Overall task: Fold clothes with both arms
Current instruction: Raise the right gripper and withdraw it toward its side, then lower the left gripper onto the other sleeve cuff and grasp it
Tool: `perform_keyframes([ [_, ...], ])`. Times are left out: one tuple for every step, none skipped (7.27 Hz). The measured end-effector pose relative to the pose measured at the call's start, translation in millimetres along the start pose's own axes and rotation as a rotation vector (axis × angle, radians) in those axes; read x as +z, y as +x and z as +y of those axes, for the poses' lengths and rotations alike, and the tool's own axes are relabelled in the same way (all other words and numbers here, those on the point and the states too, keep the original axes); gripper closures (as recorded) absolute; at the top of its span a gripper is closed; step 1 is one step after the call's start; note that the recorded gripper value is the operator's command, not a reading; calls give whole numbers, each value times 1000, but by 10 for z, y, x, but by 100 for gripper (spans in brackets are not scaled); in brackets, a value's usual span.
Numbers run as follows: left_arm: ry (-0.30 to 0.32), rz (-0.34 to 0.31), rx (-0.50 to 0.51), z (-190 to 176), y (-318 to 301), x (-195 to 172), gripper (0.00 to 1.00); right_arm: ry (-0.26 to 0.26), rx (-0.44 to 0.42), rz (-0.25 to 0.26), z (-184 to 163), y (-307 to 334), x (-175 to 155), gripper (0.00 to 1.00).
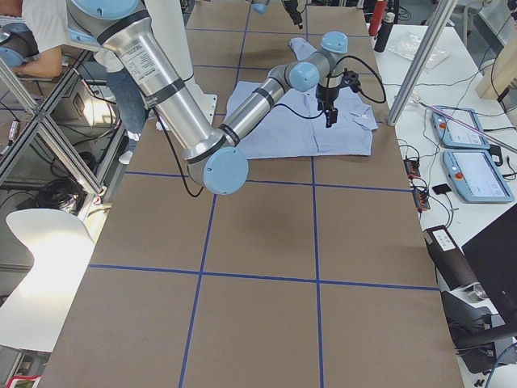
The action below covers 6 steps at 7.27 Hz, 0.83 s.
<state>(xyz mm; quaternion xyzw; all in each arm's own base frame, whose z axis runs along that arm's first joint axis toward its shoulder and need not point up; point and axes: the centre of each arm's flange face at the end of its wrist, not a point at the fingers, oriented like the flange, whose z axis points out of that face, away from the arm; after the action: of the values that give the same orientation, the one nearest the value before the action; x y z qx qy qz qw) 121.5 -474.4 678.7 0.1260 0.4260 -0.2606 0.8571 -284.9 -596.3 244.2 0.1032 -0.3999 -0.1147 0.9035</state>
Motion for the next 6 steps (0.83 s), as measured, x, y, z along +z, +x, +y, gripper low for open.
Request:
perform_keyframes([
  [8, 4, -34, 128, -32, 138, 16, -3, -3, -1, 37, 85, -26, 0],
  [5, 8, -62, 249, 9, 251, 18, -4, -4, -1, 51, 119, -34, 0],
  [-1, 10, -80, 342, 56, 327, 24, -4, -3, 0, 55, 137, -38, 0],
  [-5, 10, -86, 391, 86, 363, 33, -4, -2, 0, 56, 145, -42, 0],
  [-7, 12, -90, 405, 109, 374, 46, -4, -2, 0, 56, 148, -43, 0],
  [-7, 15, -94, 408, 131, 376, 53, -3, -2, 0, 56, 151, -45, 0],
])
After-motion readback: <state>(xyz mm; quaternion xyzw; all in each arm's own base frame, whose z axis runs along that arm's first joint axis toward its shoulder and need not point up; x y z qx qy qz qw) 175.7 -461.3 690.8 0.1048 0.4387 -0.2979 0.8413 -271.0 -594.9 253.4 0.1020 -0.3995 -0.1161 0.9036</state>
